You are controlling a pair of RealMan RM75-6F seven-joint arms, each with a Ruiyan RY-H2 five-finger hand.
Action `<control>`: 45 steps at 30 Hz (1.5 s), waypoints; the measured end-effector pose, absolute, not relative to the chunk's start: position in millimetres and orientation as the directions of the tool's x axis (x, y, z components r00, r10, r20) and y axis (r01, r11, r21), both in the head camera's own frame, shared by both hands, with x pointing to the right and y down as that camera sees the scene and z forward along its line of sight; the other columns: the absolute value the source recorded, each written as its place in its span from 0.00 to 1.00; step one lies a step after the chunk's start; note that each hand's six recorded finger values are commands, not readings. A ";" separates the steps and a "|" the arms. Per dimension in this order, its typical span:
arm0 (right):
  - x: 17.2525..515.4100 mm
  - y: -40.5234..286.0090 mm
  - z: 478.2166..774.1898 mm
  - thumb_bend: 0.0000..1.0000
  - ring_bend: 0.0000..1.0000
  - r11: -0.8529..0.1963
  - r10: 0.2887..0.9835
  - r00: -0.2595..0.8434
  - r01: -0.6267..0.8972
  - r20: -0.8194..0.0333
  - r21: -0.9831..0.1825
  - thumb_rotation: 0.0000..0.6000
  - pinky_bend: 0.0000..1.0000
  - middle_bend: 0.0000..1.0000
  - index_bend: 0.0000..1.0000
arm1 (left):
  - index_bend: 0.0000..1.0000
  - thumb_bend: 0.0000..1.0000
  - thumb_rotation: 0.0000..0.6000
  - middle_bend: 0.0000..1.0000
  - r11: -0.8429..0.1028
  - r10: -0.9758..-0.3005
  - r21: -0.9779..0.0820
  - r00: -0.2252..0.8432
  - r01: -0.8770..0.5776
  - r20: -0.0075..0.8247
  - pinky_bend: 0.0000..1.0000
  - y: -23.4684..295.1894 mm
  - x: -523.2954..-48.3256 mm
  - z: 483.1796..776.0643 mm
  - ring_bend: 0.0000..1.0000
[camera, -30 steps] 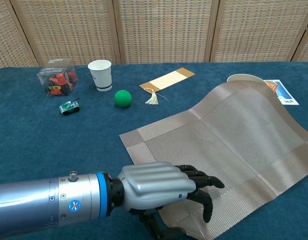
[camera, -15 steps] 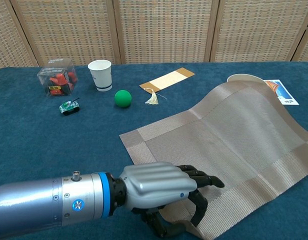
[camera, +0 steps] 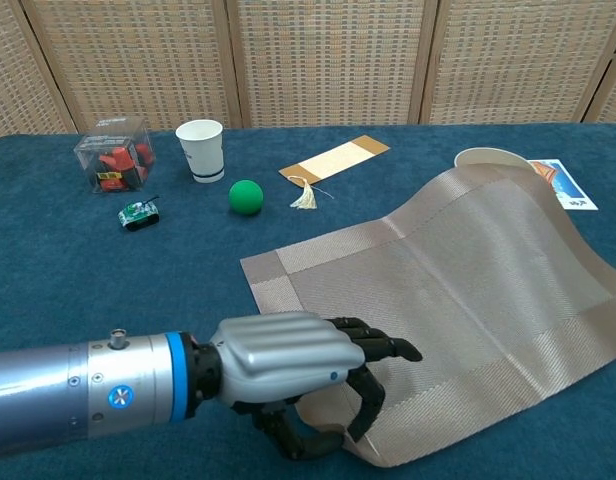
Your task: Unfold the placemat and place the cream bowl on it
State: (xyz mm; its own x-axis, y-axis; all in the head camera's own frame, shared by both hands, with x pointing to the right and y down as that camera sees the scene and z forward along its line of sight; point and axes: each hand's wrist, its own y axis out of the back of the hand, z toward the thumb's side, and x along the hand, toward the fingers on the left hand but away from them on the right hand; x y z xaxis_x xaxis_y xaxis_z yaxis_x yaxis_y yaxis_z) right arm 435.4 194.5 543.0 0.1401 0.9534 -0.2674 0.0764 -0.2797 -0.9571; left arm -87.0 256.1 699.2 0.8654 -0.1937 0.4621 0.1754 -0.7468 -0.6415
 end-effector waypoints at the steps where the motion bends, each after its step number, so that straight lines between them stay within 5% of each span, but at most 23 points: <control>1: 434.9 194.7 542.9 0.00 0.00 -0.279 0.953 0.141 0.076 -0.267 -0.957 1.00 0.00 0.00 0.09 | 0.63 0.50 1.00 0.00 -0.745 -0.195 -0.643 0.862 0.180 0.467 0.00 254.5 -92.9 698.6 0.00; 19: 424.4 197.4 543.8 0.00 0.00 -0.284 0.948 0.170 0.072 -0.269 -0.956 1.00 0.00 0.00 0.11 | 0.64 0.51 1.00 0.00 -0.745 -0.213 -0.628 0.812 0.225 0.543 0.00 250.3 -203.9 679.6 0.00; 45: 420.4 199.4 538.0 0.00 0.00 -0.274 0.949 0.186 0.082 -0.255 -0.958 1.00 0.00 0.00 0.11 | 0.62 0.50 1.00 0.00 -0.732 -0.228 -0.618 0.753 0.286 0.618 0.00 256.7 -260.2 684.7 0.00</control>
State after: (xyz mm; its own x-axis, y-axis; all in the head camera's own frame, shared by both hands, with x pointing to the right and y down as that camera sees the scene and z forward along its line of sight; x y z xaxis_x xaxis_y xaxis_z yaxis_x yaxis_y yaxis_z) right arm 420.4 199.4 538.0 0.1858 0.9488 -0.2555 0.0822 -0.2741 -0.9582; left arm -260.2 256.7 684.7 0.7525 -0.2278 0.6179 0.2860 -0.7322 -0.6181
